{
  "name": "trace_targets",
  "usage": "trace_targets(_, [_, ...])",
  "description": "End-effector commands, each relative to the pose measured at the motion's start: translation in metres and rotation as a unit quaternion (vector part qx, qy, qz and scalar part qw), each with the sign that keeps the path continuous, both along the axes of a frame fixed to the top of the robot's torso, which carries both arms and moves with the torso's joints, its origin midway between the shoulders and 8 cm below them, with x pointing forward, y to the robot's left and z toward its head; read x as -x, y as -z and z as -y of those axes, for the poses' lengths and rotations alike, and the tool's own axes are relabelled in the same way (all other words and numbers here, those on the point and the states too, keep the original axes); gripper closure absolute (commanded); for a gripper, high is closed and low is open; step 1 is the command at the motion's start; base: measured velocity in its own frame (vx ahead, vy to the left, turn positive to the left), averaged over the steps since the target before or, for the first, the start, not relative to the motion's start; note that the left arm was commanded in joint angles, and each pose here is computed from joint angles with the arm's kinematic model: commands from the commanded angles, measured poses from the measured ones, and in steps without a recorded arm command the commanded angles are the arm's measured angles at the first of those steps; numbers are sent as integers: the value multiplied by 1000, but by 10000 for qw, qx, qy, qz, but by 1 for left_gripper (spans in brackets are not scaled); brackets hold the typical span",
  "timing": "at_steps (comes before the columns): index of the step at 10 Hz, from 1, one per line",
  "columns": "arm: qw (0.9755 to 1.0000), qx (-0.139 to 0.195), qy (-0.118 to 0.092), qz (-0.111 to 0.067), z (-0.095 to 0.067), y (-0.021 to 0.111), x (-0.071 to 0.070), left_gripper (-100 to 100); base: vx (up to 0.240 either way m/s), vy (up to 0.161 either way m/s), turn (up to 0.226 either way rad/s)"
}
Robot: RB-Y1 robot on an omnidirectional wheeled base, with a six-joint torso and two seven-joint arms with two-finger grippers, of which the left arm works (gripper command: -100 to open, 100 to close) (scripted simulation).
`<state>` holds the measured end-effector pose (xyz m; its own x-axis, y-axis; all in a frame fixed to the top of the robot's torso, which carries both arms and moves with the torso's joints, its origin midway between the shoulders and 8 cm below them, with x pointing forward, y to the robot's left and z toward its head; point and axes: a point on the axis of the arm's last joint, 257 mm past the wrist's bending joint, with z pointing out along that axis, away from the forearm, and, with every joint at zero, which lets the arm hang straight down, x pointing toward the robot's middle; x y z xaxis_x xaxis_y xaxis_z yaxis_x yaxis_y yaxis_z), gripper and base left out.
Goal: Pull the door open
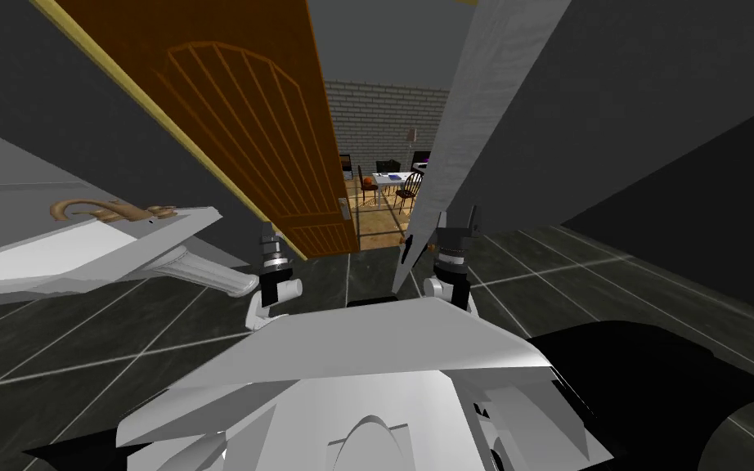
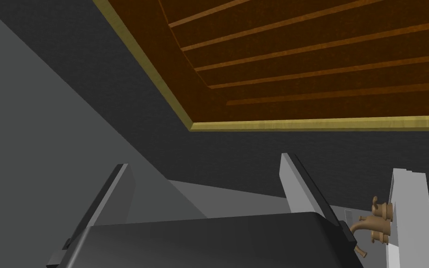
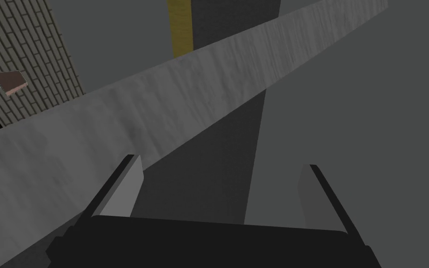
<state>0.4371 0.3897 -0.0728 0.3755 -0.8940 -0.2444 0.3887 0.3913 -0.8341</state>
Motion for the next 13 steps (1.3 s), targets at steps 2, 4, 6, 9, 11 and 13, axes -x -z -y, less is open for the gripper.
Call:
trace_targets(2, [9996,55,-238,-146,-25,15,-7,-100,56,33,-227])
trace_targets(4, [9987,121,-430,-254,-45,27,-13,-100,68,53,-212])
trace_targets(6, [9972,203,-620,-353,-65,38,-17,-100,70,53,-204])
trace_targets(9, [9951,317,-808,-473,-84,52,-21,-100,53,50,-155])
trace_targets(11, [9925,441,-988,-576,-102,65,-24,-100,35,24,-175])
trace_targets(13, [9893,584,-1157,-675,-119,79,-27,-100,51,50,-176])
